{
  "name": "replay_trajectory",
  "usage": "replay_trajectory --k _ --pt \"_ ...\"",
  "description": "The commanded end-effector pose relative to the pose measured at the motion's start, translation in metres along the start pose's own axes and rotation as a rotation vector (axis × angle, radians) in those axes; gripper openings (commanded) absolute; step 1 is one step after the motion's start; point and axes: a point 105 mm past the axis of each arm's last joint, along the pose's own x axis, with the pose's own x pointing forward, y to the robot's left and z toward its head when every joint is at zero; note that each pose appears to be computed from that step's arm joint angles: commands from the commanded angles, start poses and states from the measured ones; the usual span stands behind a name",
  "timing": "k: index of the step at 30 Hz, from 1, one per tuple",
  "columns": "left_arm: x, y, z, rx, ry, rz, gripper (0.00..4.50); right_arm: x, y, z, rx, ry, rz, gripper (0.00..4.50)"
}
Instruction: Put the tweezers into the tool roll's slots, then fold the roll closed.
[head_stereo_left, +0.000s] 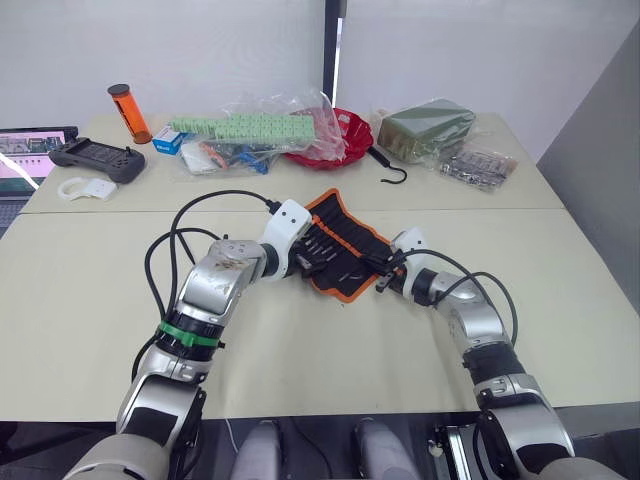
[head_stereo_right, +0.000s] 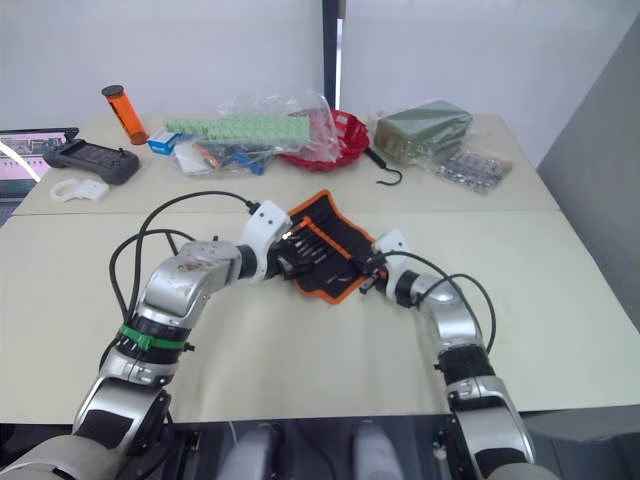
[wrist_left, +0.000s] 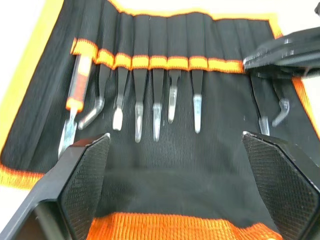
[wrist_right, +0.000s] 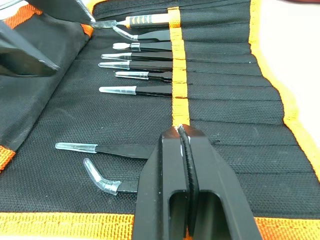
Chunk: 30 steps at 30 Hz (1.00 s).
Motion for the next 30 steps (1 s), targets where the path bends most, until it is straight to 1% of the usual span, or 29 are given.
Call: replay_trajectory --k 1,3,8,10,13,14,15,18,19,20,21,22,26,28,30 --pt "-0.02 0.002 0.008 -0.012 -0.085 0.014 4.48 0.001 0.006 -0.017 0.016 0.062 0.026 0.0" --pt "-0.033 0.004 0.011 -0.027 -0.139 0.02 4.48 0.001 0.006 -0.016 0.015 0.061 0.031 0.0" --pt "-0.075 0.01 0.018 -0.071 -0.308 0.037 4.48 0.002 0.006 -0.014 0.012 0.054 0.048 0.0" --pt "-0.09 0.015 0.015 -0.076 -0.341 0.066 4.48 0.002 0.006 -0.013 0.01 0.048 0.056 0.0" --pt "-0.116 0.026 0.003 -0.089 -0.373 0.134 4.48 0.002 0.005 -0.009 0.003 0.038 0.065 0.0" --pt "-0.125 0.032 0.0 -0.106 -0.399 0.18 4.48 0.002 0.004 -0.008 0.001 0.035 0.066 0.0" --pt "-0.135 0.035 -0.003 -0.11 -0.45 0.218 4.48 0.001 0.003 -0.007 -0.002 0.03 0.067 0.0" --pt "-0.164 0.048 -0.03 -0.052 -0.426 0.403 4.48 0.0 0.001 -0.003 -0.003 0.012 0.066 0.0" --pt "-0.171 0.049 -0.039 -0.073 -0.421 0.417 4.48 0.001 0.001 -0.002 -0.003 0.008 0.067 0.0" --pt "-0.179 0.05 -0.054 -0.099 -0.388 0.419 4.48 0.001 0.002 -0.002 0.0 0.004 0.072 0.0" --pt "-0.189 0.05 -0.066 -0.126 -0.378 0.427 4.48 0.001 0.002 -0.002 0.0 0.002 0.077 0.0" --pt "-0.2 0.049 -0.074 -0.154 -0.387 0.44 4.48 0.001 0.003 -0.002 0.001 0.001 0.083 0.0" --pt "-0.243 0.055 -0.104 -0.229 -0.407 0.614 4.48 0.003 0.006 -0.001 0.001 -0.006 0.11 0.0" --pt "-0.262 0.053 -0.125 -0.253 -0.376 0.708 4.48 0.004 0.007 0.0 0.0 -0.007 0.122 0.0" --pt "-0.276 0.045 -0.147 -0.288 -0.339 0.772 4.48 0.006 0.009 0.0 -0.001 -0.006 0.133 0.0"
